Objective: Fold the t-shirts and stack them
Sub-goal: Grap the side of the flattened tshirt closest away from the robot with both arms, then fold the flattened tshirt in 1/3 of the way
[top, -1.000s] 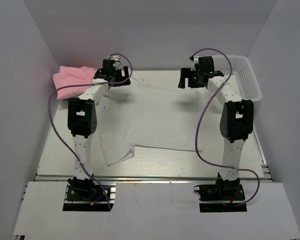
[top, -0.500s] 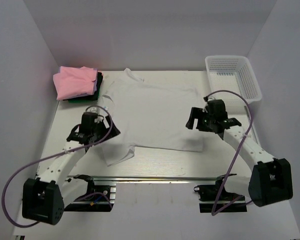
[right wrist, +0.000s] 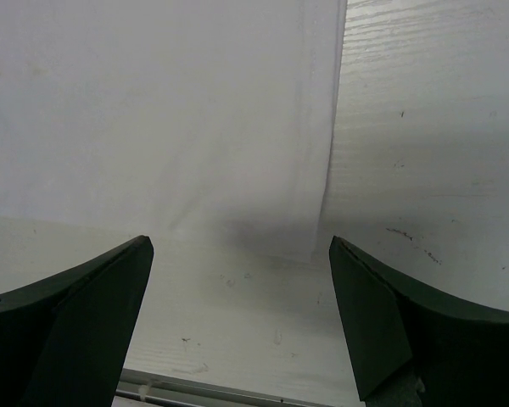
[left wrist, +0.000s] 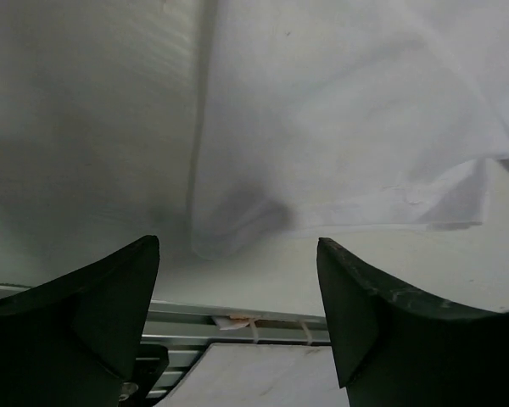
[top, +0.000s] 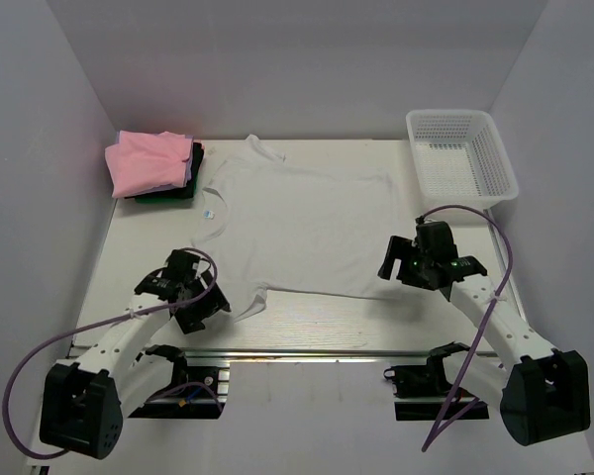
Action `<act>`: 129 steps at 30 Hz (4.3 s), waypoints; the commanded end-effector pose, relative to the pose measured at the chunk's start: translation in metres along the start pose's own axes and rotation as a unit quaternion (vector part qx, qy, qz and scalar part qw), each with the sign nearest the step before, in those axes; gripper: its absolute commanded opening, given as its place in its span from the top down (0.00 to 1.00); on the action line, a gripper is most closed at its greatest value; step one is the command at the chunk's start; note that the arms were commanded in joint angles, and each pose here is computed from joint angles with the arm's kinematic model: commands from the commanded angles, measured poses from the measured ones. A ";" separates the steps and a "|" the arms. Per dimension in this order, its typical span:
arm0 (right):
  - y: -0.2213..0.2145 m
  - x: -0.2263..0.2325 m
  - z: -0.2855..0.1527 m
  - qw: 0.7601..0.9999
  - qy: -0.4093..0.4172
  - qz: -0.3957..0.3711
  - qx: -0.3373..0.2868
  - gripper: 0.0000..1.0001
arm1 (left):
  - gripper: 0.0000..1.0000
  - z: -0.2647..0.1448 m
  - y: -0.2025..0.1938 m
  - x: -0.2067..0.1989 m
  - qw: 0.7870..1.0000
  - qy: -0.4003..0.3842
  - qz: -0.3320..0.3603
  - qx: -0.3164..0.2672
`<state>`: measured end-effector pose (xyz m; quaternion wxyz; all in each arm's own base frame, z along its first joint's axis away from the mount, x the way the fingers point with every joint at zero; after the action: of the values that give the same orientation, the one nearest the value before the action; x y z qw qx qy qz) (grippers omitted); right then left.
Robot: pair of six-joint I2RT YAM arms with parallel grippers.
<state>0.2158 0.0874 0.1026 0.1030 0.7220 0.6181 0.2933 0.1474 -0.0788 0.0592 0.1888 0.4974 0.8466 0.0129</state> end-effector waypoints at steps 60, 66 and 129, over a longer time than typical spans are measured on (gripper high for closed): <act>0.117 0.010 0.071 0.996 -0.079 -0.002 0.034 1.00 | 1.00 -0.031 0.265 -0.211 0.918 -0.141 0.191 -0.318; 0.151 0.005 0.100 0.996 -0.088 0.015 0.028 1.00 | 1.00 0.008 0.296 -0.218 0.919 -0.123 0.195 -0.319; 0.137 0.058 0.047 0.996 0.047 -0.056 -0.051 0.10 | 0.00 -0.026 0.255 -0.156 0.943 -0.055 0.169 -0.280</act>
<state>0.3299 0.1340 0.1451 0.0766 0.6447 0.6675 0.3647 0.3822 -0.0900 0.1814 0.3886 0.5509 0.7110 0.1999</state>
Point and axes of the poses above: each gripper's point midway between its finger pads, its own z axis out along the fingers, its own x axis along the line the jaws close on, y = z × x, the point moved 3 cm from there along -z, back along the fingers, and after that the axes turned 1 degree about z, right-handed, at the moved point
